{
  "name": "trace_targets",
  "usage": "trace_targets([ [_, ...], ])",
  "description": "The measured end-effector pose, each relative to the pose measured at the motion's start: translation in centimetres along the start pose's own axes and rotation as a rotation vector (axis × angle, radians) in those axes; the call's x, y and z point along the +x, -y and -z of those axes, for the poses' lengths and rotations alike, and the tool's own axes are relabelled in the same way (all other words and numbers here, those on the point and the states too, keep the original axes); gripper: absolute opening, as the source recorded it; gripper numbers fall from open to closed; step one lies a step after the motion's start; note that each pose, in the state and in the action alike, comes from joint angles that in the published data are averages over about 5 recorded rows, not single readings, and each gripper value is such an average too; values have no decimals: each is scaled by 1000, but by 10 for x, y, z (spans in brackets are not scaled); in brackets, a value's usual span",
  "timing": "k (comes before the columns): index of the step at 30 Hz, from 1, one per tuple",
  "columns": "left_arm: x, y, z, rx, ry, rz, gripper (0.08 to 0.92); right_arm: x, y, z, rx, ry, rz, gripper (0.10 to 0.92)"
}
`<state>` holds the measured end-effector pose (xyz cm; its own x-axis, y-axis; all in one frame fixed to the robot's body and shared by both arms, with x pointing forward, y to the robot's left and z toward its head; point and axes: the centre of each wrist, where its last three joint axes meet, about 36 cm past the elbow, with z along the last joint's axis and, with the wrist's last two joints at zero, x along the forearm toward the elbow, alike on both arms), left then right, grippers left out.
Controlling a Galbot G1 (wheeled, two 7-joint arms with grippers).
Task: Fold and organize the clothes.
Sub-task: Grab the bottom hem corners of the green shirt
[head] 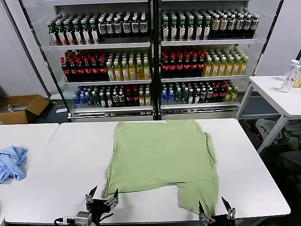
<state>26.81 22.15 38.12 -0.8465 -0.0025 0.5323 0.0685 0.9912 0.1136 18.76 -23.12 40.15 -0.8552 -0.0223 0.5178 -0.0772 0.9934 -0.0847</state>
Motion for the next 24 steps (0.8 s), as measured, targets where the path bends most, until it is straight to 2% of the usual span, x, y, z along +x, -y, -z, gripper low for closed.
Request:
trace_targets([
  [2,-1,0,-1,0,-7,5,776,0,0,-1,-5,-2,4,646],
  [6,-5,0,-4,4,-30,13,664,0,0,-1,-23,-5,19,533],
  [14,-5,1,-6,23,-45,-19,430,0,3,1,-34,9,43,299],
  [20,-1,-4,-4,30,-26,-44,256,5,10,10,-23,68,63,135],
  [24,3,-9,-2,31,2,-55,146,7,17,25,-16,136,67,105],
])
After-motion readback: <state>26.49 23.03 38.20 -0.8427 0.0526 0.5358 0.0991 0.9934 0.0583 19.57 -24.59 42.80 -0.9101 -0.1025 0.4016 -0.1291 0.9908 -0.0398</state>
